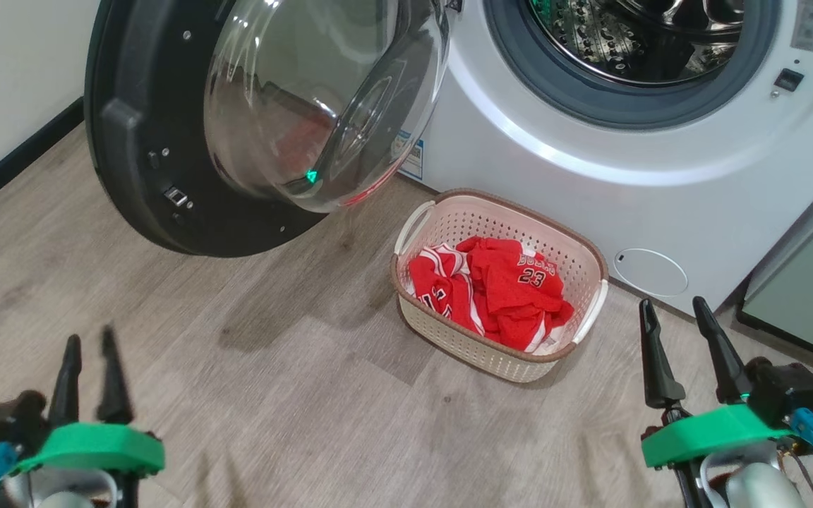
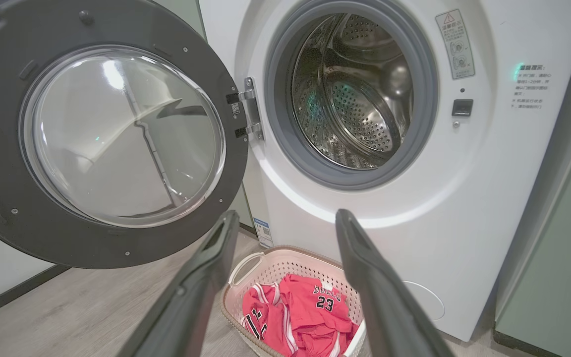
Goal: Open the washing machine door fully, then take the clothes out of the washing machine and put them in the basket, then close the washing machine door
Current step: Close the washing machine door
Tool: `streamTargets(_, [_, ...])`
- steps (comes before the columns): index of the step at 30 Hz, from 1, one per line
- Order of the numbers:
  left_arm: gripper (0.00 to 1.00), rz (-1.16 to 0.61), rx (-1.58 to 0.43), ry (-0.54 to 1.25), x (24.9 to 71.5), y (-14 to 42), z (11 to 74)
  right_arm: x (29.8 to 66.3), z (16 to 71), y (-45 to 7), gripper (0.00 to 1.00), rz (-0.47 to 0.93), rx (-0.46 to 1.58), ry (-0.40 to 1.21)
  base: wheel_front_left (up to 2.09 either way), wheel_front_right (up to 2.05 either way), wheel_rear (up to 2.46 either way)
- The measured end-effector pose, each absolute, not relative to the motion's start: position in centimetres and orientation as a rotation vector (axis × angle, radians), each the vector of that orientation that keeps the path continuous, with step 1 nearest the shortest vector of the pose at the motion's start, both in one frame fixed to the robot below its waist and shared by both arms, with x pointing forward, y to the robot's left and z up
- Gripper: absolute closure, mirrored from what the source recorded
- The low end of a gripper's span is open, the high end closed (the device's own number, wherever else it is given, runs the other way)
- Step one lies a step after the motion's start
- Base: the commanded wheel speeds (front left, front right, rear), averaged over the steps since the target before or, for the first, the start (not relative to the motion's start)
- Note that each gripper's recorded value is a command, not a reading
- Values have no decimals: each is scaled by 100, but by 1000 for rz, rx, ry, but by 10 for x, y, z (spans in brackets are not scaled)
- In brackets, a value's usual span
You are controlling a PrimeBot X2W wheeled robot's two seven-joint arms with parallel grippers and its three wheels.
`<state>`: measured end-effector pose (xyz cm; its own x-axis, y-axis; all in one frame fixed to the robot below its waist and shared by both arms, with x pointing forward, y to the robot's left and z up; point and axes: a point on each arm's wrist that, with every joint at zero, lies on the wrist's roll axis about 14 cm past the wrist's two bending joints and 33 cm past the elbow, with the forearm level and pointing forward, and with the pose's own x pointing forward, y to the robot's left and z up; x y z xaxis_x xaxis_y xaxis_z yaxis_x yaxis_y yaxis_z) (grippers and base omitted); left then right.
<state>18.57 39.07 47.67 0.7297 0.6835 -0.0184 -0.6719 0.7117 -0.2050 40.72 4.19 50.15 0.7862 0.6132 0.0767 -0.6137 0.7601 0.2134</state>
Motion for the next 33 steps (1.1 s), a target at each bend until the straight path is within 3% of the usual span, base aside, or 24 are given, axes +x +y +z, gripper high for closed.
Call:
streamTargets(1, [100,763,-215,-68,183,393,477,407,502,41,0,667,232,-3,0,0,0])
streamTargets(10, [100,945,-407,-193,147,447,480,410,503,25,0,618,229,-12,0,0,0])
streamTargets(20, [100,965,-1114,-455,169,536,524,407,495,8,0,568,231,7,0,0,0])
streamTargets(28, [100,831,-1407,-316,224,545,543,406,488,-15,0,505,231,19,0,0,0])
streamTargets(33, [100,731,-1464,-263,260,542,568,405,483,-27,0,472,228,29,0,0,0])
